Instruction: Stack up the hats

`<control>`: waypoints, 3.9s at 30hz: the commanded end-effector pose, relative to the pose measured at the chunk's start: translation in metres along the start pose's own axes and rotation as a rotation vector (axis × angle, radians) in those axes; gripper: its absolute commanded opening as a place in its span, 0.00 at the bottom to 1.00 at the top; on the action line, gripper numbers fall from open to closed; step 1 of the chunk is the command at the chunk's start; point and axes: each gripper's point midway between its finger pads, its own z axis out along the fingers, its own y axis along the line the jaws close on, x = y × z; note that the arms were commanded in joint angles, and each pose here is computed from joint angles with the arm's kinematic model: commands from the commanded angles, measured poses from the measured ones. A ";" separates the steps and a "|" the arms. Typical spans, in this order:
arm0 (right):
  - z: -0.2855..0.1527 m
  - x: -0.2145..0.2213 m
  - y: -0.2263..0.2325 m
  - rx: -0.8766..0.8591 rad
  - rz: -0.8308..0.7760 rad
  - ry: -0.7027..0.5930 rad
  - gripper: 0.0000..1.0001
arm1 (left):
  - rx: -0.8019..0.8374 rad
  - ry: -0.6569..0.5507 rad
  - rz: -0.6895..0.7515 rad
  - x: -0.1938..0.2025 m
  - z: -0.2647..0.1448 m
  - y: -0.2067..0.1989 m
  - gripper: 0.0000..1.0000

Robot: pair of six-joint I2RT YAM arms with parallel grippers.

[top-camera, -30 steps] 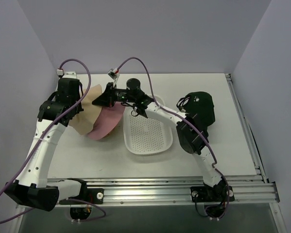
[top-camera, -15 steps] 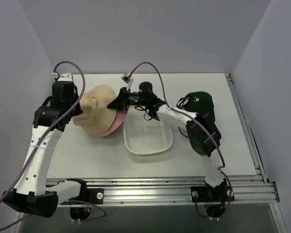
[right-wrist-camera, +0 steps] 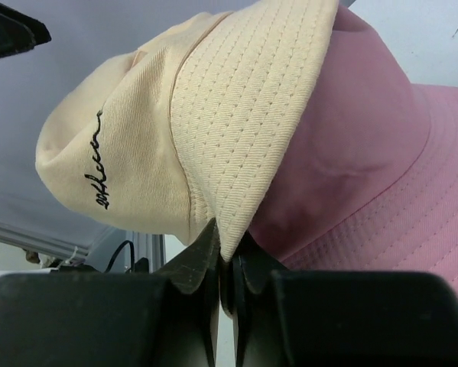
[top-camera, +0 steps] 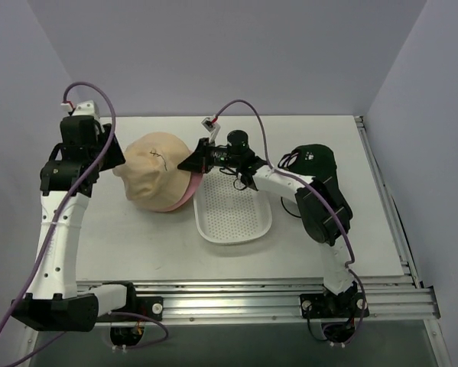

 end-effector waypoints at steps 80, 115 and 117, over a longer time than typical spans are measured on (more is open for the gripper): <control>0.006 -0.004 -0.090 0.156 0.106 0.310 0.01 | 1.035 -0.139 -0.366 -0.048 0.186 -0.009 0.67; -0.008 -0.045 -0.100 0.160 0.165 0.120 0.00 | 0.635 0.079 -0.394 0.027 0.253 0.032 0.02; -0.015 -0.047 -0.110 0.179 0.173 0.095 0.00 | 0.609 0.099 -0.409 0.033 0.259 0.035 0.02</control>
